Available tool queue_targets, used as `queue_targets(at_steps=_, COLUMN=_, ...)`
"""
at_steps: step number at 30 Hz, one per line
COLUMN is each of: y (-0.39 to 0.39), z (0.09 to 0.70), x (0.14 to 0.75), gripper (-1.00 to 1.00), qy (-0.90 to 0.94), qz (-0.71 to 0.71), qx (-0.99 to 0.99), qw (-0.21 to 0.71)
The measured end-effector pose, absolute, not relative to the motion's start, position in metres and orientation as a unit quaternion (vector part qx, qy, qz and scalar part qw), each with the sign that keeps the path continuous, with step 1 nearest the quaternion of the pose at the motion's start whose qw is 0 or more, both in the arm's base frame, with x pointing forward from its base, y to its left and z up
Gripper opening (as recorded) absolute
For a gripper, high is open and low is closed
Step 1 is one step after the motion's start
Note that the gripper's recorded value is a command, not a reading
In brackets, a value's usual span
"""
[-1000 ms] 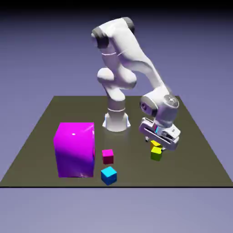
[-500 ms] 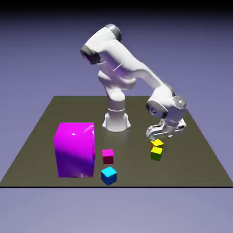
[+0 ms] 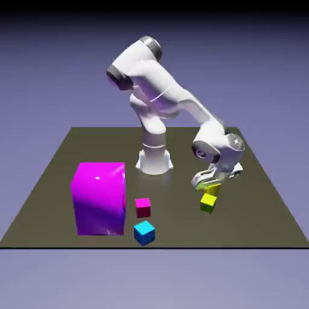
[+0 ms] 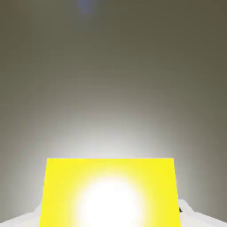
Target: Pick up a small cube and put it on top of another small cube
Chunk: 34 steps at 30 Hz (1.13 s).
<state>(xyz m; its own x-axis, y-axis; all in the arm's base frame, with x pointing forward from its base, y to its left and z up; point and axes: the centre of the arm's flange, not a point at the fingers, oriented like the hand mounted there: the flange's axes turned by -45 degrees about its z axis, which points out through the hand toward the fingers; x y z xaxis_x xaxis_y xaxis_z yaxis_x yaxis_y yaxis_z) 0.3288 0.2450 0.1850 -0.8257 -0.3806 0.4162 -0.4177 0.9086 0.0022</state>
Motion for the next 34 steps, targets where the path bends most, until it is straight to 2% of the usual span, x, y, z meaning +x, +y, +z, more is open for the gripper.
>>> queue_targets(at_steps=11, y=0.128, z=0.216, x=0.388, gripper=-1.0, qy=-0.931, qz=0.058, qx=0.314, qw=0.175)
queue_targets(at_steps=23, y=0.004, z=0.237, x=0.405, gripper=-1.0, qy=-0.887, qz=0.092, qx=0.406, qw=0.198)
queue_targets(at_steps=31, y=-0.011, z=0.176, x=0.392, gripper=-1.0, qy=-0.888, qz=0.092, qx=0.406, qw=0.197)
queue_targets(at_steps=32, y=-0.012, z=0.172, x=0.391, gripper=1.0, qy=-0.887, qz=0.092, qx=0.406, qw=0.198)
queue_targets(at_steps=34, y=-0.011, z=0.172, x=0.391, gripper=1.0, qy=-0.888, qz=0.091, qx=0.406, qw=0.198)
